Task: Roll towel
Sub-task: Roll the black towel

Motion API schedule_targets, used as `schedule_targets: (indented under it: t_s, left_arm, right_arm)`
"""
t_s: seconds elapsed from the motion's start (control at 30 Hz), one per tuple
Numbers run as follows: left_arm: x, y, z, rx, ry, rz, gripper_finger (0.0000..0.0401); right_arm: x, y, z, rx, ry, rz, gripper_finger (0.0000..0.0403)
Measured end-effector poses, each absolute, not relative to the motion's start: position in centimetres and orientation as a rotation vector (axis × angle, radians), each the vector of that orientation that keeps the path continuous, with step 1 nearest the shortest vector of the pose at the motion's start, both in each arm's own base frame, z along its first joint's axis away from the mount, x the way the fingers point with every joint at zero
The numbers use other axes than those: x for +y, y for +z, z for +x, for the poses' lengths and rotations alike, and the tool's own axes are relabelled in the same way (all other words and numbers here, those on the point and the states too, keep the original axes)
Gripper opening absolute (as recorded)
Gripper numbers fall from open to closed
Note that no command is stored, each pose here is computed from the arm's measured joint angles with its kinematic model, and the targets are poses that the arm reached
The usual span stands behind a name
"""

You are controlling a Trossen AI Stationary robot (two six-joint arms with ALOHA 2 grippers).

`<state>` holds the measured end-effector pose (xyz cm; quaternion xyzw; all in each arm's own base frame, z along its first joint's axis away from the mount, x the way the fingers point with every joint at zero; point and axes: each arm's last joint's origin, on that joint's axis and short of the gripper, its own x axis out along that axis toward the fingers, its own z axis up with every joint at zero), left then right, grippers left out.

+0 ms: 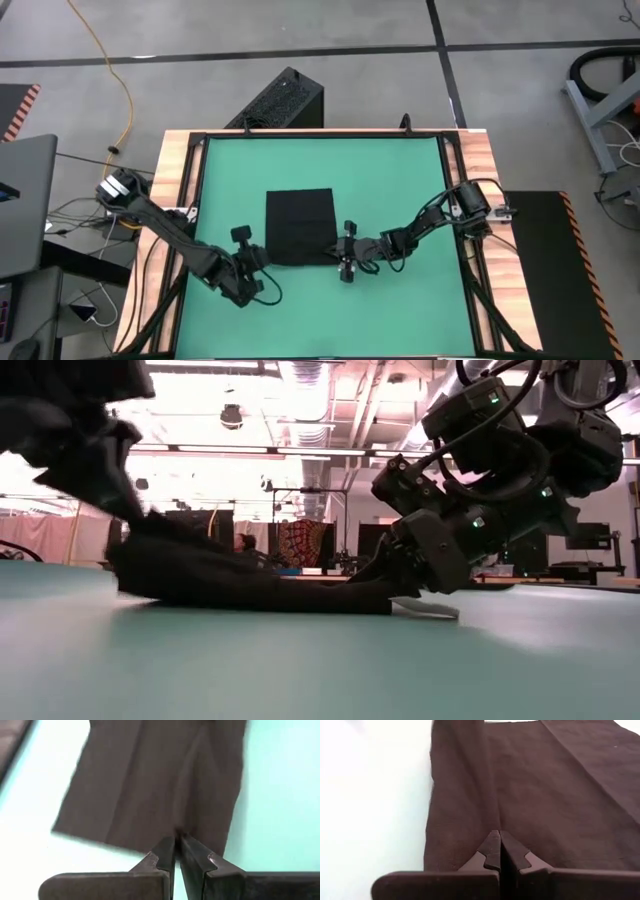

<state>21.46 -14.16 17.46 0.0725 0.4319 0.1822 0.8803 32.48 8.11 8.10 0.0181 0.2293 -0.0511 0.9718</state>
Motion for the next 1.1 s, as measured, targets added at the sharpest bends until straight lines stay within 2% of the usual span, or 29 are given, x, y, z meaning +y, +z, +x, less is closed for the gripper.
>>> schedule_targets:
  t_s: [0.33,0.4,0.47,0.57,0.73,0.97,1.1]
  left_arm:
    - [-14.5,16.4,21.7,0.938,0.341,0.087,0.0037]
    - [-14.8,16.6,21.9,0.905,0.300,0.174,0.0040]
    - [-15.3,16.8,21.9,0.861,0.249,0.359,0.0041]
    - [-15.6,16.8,21.8,0.882,0.149,0.531,0.0042]
    - [-15.7,16.8,22.5,0.902,0.029,0.502,0.0042]
    - [-14.8,16.5,22.9,0.983,-0.032,0.414,0.0042]
    - [-13.5,18.1,21.3,1.008,0.059,0.439,0.0042]
  right_arm:
    - [8.1,8.1,32.5,0.461,-0.102,0.044,0.0016]
    - [8.1,8.1,32.5,0.460,-0.102,0.044,0.0016]
    - [8.1,8.1,32.5,0.462,-0.102,0.044,0.0016]
    - [8.1,8.1,32.5,0.462,-0.101,0.044,0.0016]
    - [8.1,8.1,32.5,0.470,-0.100,0.051,0.0016]
    - [8.1,8.0,32.5,0.481,-0.096,0.059,0.0016]
    - [8.1,7.9,32.4,0.481,-0.101,0.078,0.0016]
